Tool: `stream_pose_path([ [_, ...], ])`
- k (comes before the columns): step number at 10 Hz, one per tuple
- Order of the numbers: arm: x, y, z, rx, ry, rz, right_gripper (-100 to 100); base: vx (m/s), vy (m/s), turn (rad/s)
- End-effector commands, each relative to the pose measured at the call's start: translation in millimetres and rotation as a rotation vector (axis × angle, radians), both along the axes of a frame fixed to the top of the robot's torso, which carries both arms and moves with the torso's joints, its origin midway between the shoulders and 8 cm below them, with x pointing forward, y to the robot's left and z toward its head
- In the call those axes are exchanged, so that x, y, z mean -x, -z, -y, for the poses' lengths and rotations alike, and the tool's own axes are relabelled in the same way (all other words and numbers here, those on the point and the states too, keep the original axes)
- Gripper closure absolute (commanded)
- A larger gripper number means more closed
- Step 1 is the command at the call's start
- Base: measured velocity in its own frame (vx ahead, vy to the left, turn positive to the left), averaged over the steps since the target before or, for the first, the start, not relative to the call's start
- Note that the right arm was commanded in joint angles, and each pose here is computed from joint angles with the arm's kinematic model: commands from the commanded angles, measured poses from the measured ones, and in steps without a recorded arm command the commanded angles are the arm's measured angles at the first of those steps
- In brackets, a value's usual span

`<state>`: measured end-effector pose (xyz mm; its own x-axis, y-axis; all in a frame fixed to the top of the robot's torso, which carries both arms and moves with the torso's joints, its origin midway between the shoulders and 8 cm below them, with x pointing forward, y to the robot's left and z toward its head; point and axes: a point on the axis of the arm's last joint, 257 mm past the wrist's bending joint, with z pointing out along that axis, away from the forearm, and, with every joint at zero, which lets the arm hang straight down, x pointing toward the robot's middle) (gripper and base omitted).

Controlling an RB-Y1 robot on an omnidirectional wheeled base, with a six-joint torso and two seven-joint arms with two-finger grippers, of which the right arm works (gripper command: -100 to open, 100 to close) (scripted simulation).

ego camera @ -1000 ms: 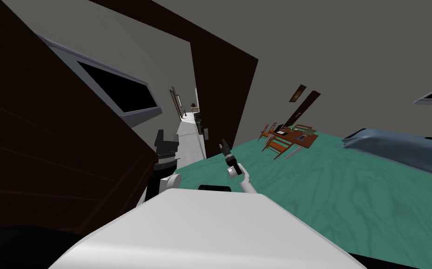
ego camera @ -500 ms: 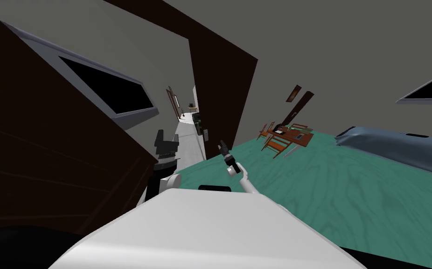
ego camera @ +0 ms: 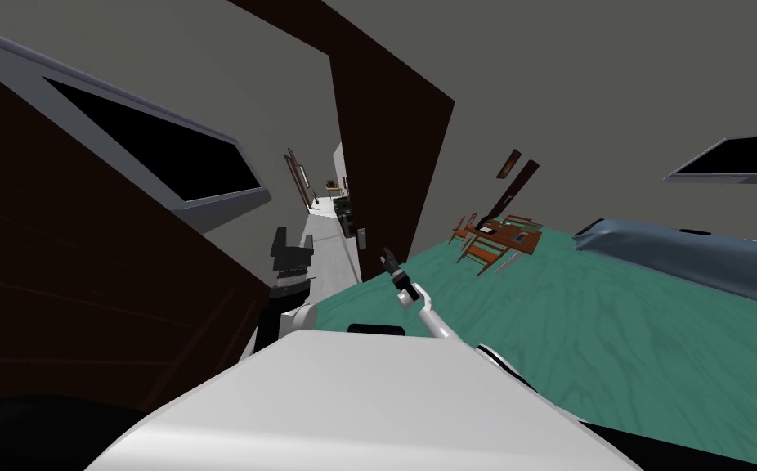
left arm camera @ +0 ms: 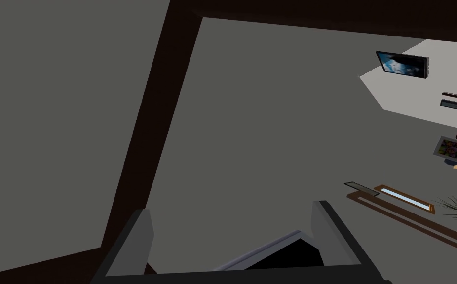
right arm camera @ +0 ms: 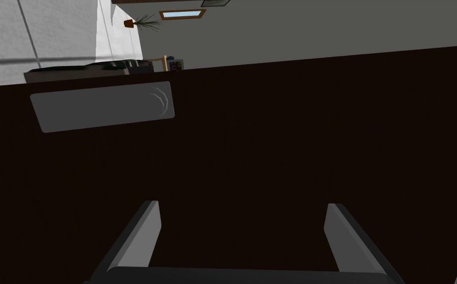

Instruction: Pull the door open

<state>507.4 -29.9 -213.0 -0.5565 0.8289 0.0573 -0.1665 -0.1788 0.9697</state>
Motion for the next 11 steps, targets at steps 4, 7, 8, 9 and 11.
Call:
stream_pose_path([
  [4, -9.1, 27.0, -5.6, 0.047, -0.044, -0.050, -100, 0.071, 0.119, -0.091],
  [7, -14.1, 40.1, -5.6, 0.073, -0.061, -0.075, -100, 0.082, 0.111, -0.075],
  [8, -15.7, 43.7, -5.2, 0.081, -0.065, -0.081, -100, 0.072, 0.092, -0.057],
  [9, -17.2, 47.3, -4.7, 0.089, -0.069, -0.088, -100, 0.063, 0.096, -0.067],
  [11, -20.5, 54.2, -3.2, 0.105, -0.076, -0.101, -100, 0.056, 0.096, -0.057],
])
